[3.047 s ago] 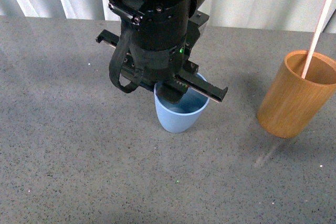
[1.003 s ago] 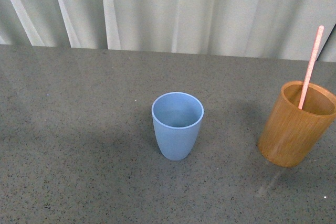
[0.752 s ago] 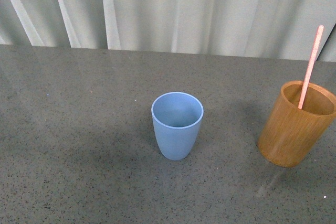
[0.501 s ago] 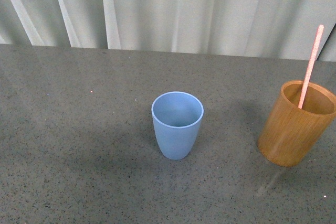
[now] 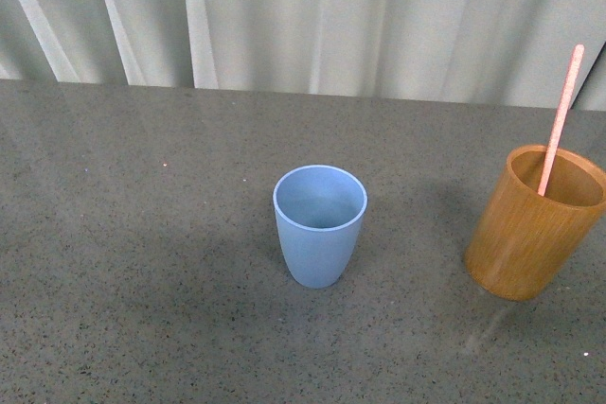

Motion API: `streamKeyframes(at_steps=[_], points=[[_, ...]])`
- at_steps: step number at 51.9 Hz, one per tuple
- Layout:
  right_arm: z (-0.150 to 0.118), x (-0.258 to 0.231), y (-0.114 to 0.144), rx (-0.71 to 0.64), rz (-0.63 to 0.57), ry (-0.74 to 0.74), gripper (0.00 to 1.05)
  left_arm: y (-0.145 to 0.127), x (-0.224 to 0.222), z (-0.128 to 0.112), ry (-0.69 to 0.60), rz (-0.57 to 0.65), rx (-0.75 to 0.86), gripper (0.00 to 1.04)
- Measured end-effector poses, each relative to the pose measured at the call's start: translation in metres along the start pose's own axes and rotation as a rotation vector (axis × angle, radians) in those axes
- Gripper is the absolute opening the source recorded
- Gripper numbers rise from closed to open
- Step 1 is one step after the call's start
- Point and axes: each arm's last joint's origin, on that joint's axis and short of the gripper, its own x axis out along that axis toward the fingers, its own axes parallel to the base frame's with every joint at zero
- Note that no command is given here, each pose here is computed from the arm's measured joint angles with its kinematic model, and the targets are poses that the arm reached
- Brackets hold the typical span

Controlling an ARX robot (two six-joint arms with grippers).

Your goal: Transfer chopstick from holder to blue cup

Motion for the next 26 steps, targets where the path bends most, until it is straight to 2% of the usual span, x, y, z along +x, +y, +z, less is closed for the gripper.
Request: streamKeyframes(at_steps=[26], points=[[0.0,0.0,0.0,0.0,0.0,0.0,0.95,0.0,-0.0099,-0.0002,-0.002,0.0,0.0,0.04]])
